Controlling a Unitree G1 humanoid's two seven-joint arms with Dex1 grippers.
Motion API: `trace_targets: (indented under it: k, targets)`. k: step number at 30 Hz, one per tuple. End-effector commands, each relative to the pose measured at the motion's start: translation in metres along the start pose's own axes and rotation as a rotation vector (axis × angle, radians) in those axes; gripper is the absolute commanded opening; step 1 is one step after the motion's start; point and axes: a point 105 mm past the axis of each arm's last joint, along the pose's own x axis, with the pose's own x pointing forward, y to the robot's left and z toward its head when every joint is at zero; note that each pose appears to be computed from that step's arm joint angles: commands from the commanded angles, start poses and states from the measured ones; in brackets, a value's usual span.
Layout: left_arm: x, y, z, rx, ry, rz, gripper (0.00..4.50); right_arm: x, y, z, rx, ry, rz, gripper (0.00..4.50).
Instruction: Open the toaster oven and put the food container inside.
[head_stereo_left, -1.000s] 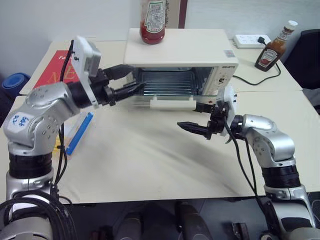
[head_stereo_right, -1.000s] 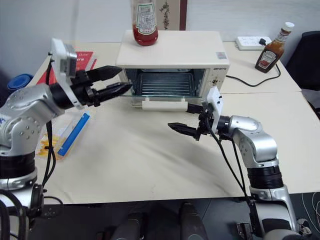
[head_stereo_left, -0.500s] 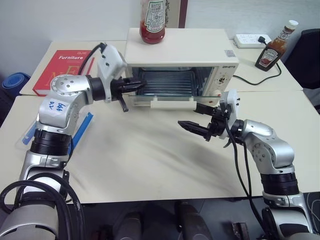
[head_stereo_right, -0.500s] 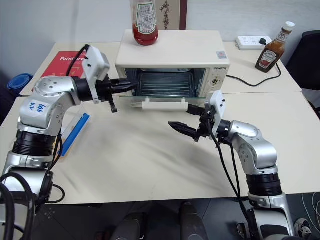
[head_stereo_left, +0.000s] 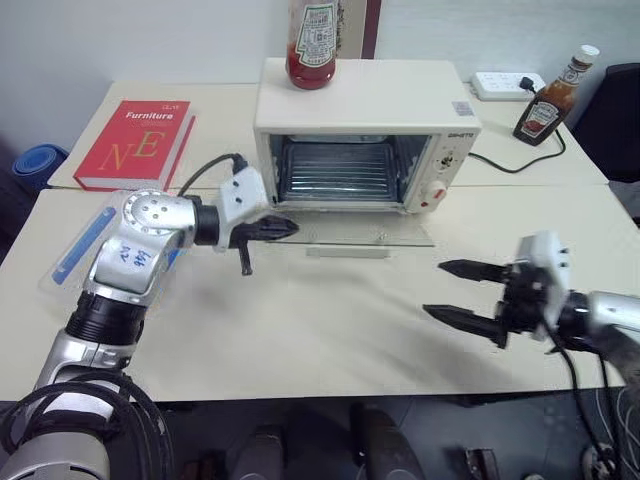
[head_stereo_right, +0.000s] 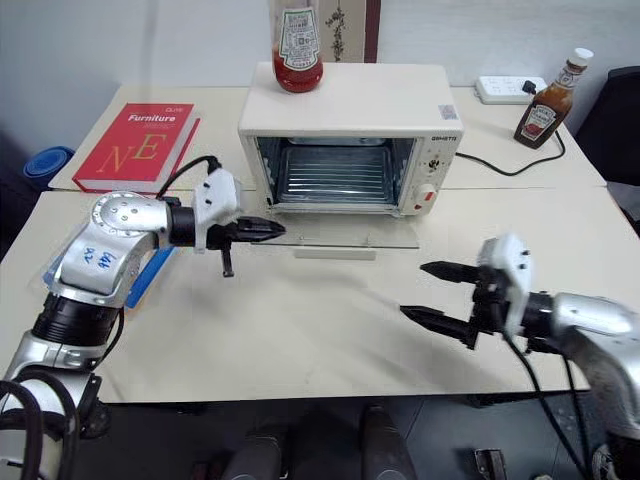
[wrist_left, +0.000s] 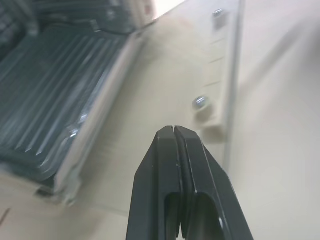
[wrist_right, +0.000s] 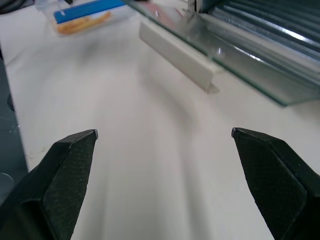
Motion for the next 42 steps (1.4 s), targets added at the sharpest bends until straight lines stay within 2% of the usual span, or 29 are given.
trace_targets:
  k: [1, 9, 13, 14, 17, 22, 26, 29, 30, 33, 35, 42]
  targets:
    - [0.003, -0.004, -0.004, 0.051, 0.035, 0.028, 0.04, -0.008, 0.008, 0.023, -0.039, -0.047, 0.026, 4.50]
    - [0.014, -0.017, -0.019, 0.003, 0.099, 0.152, 0.04, 0.007, 0.016, 0.058, -0.084, -0.135, 0.142, 4.50]
    - [-0.004, -0.027, -0.014, -0.113, 0.059, 0.225, 0.04, 0.019, 0.016, 0.069, -0.114, -0.143, 0.210, 4.50]
    - [-0.014, -0.030, -0.011, -0.156, 0.042, 0.250, 0.32, 0.022, 0.017, 0.072, -0.117, -0.148, 0.235, 4.50]
    - [-0.045, -0.049, -0.008, -0.260, 0.019, 0.295, 0.78, 0.032, 0.017, 0.075, -0.129, -0.145, 0.316, 4.50]
    - [-0.089, -0.090, -0.008, -0.390, 0.050, 0.364, 2.28, 0.048, 0.009, 0.078, -0.147, -0.142, 0.411, 4.50]
    - [-0.130, -0.117, -0.025, -0.506, 0.144, 0.544, 3.53, 0.063, 0.004, 0.080, -0.171, -0.143, 0.499, 4.50]
    - [-0.166, -0.127, -0.035, -0.631, 0.132, 0.762, 4.36, 0.072, 0.001, 0.082, -0.189, -0.147, 0.553, 4.50]
    - [-0.179, -0.127, -0.039, -0.671, 0.121, 0.857, 4.47, 0.073, 0.001, 0.082, -0.191, -0.149, 0.569, 4.50]
    - [-0.212, -0.124, -0.048, -0.814, 0.027, 1.129, 4.47, 0.077, 0.000, 0.085, -0.196, -0.154, 0.607, 4.50]
    - [-0.222, -0.121, -0.054, -0.889, -0.017, 1.260, 4.47, 0.079, 0.000, 0.086, -0.198, -0.158, 0.621, 4.50]
    - [-0.213, -0.109, -0.079, -1.171, -0.143, 1.527, 4.47, 0.086, 0.005, 0.084, -0.175, -0.198, 0.627, 4.50]
